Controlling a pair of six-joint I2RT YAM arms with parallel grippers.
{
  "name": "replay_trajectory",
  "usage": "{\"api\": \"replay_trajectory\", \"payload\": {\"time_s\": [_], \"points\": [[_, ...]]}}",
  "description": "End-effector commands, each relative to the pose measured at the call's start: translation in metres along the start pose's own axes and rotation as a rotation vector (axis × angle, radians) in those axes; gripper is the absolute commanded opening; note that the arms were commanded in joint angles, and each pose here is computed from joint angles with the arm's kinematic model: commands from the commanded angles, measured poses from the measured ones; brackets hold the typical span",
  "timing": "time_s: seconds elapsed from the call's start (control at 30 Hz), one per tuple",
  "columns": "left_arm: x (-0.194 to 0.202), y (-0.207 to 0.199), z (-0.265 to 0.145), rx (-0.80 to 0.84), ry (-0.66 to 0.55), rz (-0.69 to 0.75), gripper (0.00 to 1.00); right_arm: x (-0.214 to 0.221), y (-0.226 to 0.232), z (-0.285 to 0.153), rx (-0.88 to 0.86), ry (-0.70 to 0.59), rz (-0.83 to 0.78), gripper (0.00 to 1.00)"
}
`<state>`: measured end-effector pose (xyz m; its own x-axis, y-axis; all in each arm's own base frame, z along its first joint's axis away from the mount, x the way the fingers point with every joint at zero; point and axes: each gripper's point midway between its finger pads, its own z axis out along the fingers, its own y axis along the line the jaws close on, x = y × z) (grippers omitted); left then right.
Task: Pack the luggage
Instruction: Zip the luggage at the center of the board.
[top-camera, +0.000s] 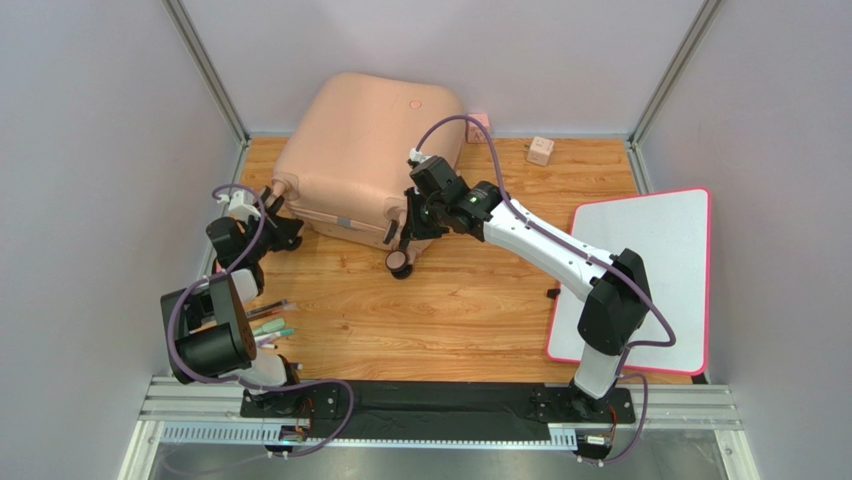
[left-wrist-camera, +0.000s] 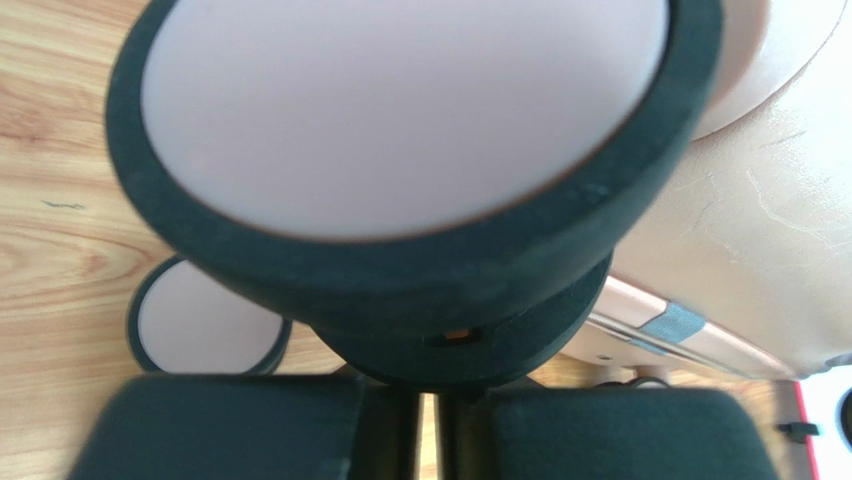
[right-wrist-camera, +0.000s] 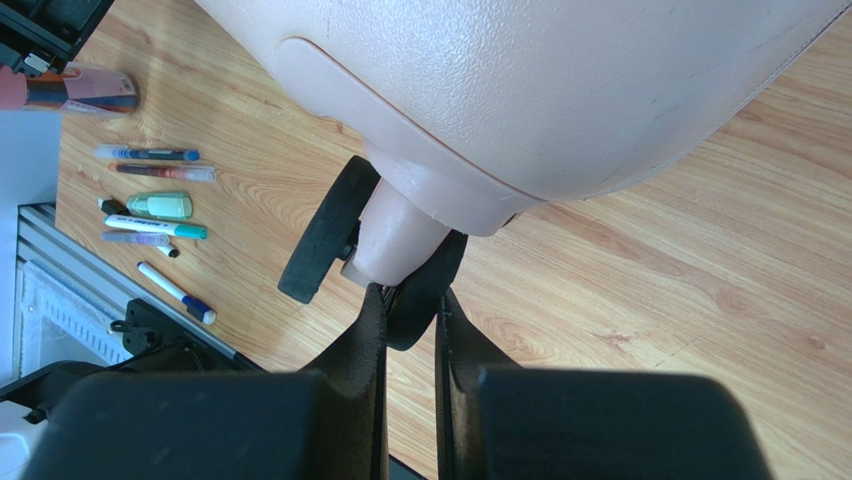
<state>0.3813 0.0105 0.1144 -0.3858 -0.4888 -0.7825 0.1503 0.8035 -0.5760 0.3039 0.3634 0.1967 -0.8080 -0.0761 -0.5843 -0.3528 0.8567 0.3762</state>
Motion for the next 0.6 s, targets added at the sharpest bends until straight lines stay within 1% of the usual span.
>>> {"api": "replay_trajectory", "payload": {"time_s": [0.0, 0.03, 0.1, 0.13, 0.23, 0.43, 0.57], "points": [[-0.02, -0.012, 0.007, 0.022, -0.05, 0.081, 0.22, -0.046, 0.022, -0.011, -0.08, -0.189, -0.098, 0.0], [-0.019, -0.009, 0.007, 0.004, -0.047, 0.081, 0.38, -0.046, 0.023, -0.012, -0.083, -0.189, -0.099, 0.0], [-0.019, -0.005, 0.006, -0.021, -0.05, 0.086, 0.45, -0.046, 0.023, -0.013, -0.082, -0.189, -0.1, 0.0], [-0.019, -0.004, 0.006, -0.027, -0.052, 0.088, 0.51, -0.046, 0.023, -0.012, -0.082, -0.189, -0.1, 0.0], [-0.021, -0.003, 0.003, -0.049, -0.066, 0.093, 0.54, -0.046, 0.023, -0.013, -0.083, -0.191, -0.1, 0.0], [-0.031, 0.006, -0.001, -0.122, -0.078, 0.127, 0.56, -0.047, 0.022, -0.014, -0.08, -0.194, -0.098, 0.0], [-0.031, 0.003, 0.008, -0.073, -0.059, 0.119, 0.57, -0.048, 0.022, -0.016, -0.08, -0.198, -0.099, 0.0]]}}
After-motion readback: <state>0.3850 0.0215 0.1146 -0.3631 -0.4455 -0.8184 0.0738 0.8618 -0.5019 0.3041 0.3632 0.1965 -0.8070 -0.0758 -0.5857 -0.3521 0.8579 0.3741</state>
